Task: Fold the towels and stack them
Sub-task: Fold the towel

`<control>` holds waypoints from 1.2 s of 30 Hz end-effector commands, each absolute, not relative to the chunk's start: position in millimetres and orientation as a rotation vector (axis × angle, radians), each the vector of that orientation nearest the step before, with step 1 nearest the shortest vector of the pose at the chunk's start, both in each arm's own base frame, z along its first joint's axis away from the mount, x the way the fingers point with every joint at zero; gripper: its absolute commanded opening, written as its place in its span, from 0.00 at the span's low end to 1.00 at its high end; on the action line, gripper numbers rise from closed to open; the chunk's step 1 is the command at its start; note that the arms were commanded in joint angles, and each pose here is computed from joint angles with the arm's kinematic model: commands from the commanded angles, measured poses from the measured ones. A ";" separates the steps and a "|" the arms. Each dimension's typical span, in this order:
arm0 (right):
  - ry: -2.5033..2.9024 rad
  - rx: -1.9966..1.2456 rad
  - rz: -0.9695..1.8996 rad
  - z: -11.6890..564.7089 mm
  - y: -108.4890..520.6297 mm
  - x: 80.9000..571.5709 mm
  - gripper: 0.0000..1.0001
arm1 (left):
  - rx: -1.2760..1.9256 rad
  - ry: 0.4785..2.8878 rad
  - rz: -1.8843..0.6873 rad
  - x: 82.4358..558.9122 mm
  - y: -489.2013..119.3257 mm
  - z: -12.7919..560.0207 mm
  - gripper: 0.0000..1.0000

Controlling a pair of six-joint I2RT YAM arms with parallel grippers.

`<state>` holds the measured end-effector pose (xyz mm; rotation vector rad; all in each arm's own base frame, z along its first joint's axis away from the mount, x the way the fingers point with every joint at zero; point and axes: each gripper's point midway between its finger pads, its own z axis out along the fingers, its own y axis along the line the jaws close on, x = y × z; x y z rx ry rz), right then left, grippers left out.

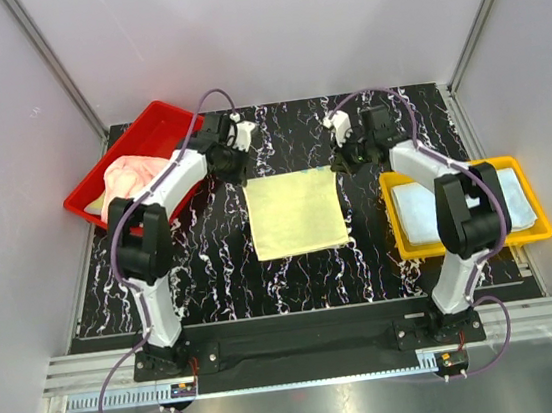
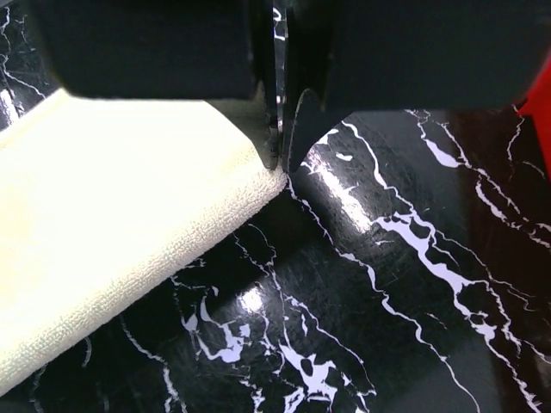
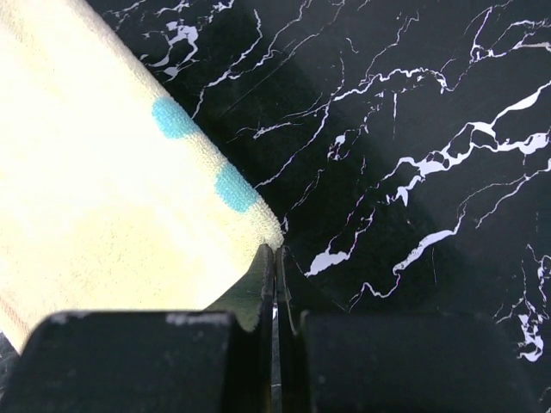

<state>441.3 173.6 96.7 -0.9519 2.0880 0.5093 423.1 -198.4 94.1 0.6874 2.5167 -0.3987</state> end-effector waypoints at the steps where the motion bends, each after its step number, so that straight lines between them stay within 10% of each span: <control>1: 1.901 -0.967 0.403 132.1 170.0 449.4 0.00 | 0.703 2.420 -0.405 419.3 -200.9 122.3 0.00; 36: 2.082 -1.076 0.541 77.4 170.2 278.9 0.00 | 0.883 2.608 -0.485 247.1 -217.0 79.1 0.00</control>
